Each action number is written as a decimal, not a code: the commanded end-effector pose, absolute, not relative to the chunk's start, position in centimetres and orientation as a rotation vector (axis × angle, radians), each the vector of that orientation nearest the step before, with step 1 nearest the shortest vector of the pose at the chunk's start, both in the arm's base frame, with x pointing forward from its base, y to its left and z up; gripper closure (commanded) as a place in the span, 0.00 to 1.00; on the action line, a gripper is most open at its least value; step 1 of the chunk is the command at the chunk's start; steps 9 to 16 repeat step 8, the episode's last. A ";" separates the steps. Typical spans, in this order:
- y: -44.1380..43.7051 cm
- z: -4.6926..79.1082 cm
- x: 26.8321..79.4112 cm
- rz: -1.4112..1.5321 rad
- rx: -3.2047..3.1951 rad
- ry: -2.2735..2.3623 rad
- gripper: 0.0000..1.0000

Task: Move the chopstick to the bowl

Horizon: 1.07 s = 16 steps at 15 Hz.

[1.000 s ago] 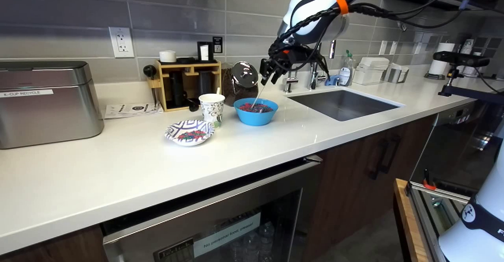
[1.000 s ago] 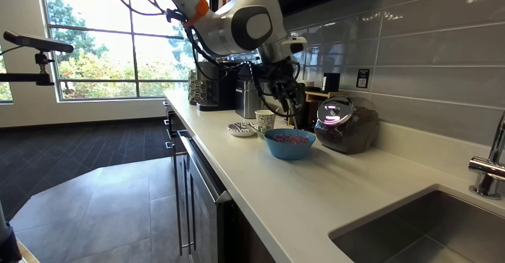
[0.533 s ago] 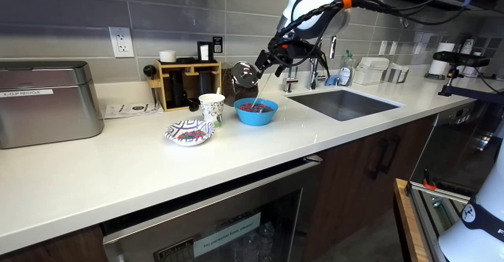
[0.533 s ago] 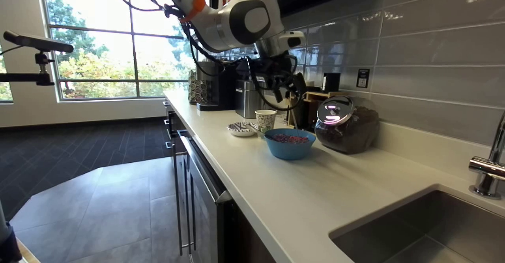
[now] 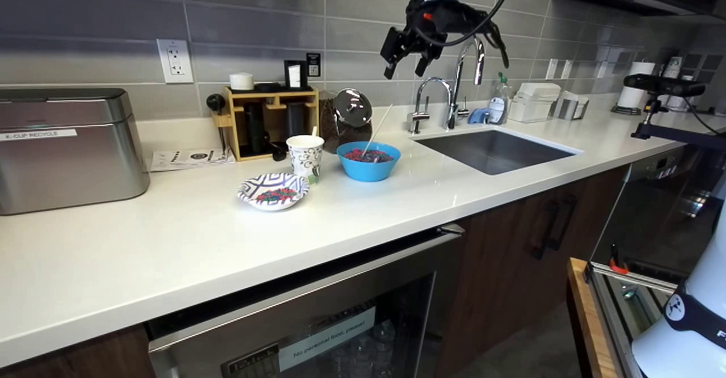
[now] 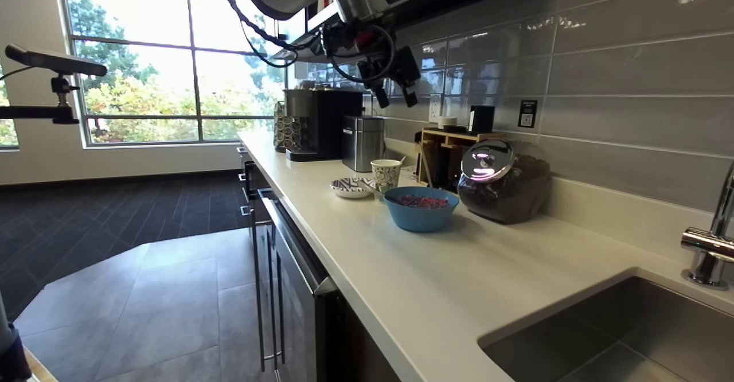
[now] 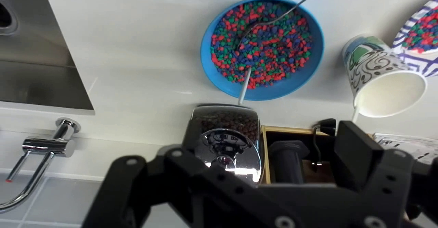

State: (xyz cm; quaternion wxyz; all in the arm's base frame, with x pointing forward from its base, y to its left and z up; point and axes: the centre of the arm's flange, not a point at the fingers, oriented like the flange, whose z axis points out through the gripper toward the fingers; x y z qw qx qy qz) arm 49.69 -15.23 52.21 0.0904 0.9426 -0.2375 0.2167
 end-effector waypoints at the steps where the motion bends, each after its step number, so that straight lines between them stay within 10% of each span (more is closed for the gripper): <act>1: -11.5 54.4 46.0 0.517 2.776 -0.720 0.00; 16: -13.3 54.0 48.0 0.558 2.796 -0.714 0.00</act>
